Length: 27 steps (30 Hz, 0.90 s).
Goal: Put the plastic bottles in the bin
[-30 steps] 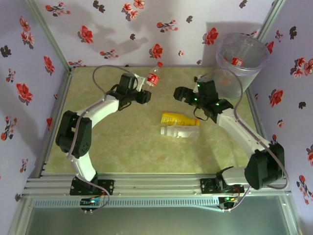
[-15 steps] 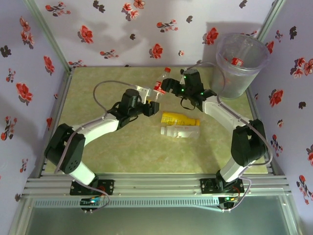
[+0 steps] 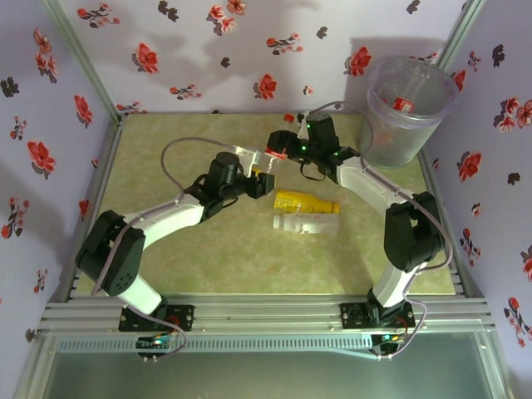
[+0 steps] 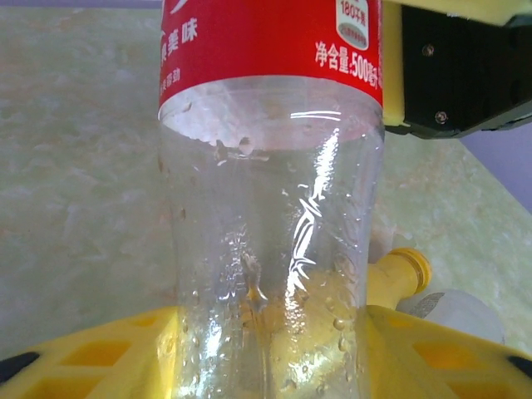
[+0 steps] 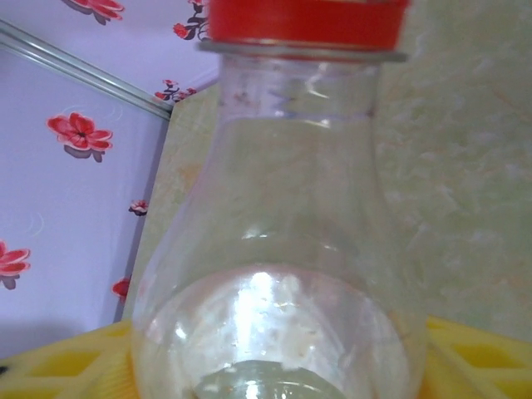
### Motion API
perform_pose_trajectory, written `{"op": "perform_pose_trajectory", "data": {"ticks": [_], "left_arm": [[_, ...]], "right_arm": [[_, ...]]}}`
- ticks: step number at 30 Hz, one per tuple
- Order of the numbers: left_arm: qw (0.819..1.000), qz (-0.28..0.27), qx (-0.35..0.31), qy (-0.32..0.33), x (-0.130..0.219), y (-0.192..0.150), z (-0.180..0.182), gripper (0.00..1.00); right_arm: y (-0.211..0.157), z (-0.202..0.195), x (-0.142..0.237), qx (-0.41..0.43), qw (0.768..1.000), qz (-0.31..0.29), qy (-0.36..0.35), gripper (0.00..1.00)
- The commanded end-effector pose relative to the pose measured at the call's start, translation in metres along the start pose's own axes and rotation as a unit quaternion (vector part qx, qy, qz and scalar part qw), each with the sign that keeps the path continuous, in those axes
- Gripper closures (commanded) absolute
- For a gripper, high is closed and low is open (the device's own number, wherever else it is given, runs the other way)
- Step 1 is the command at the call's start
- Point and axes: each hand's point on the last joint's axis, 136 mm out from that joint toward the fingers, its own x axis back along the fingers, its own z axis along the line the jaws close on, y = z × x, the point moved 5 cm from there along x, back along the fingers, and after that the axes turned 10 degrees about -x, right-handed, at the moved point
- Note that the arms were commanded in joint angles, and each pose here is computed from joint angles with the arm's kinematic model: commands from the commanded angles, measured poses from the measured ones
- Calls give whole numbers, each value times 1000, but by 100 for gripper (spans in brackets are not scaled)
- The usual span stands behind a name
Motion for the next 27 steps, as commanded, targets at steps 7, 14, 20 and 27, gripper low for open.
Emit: {"op": "perform_pose_trajectory", "data": {"ticks": [7, 14, 20, 27], "left_arm": [[999, -27, -16, -12, 0, 12, -5, 43], [999, -36, -13, -14, 8, 19, -8, 11], [999, -44, -6, -14, 35, 21, -13, 5], [999, -32, 7, -3, 55, 4, -12, 4]], "right_arm": [[6, 13, 0, 19, 1000, 3, 0, 44], [23, 22, 16, 56, 998, -29, -9, 49], [72, 26, 64, 96, 988, -118, -35, 51], [133, 29, 139, 186, 934, -283, -112, 52]]}}
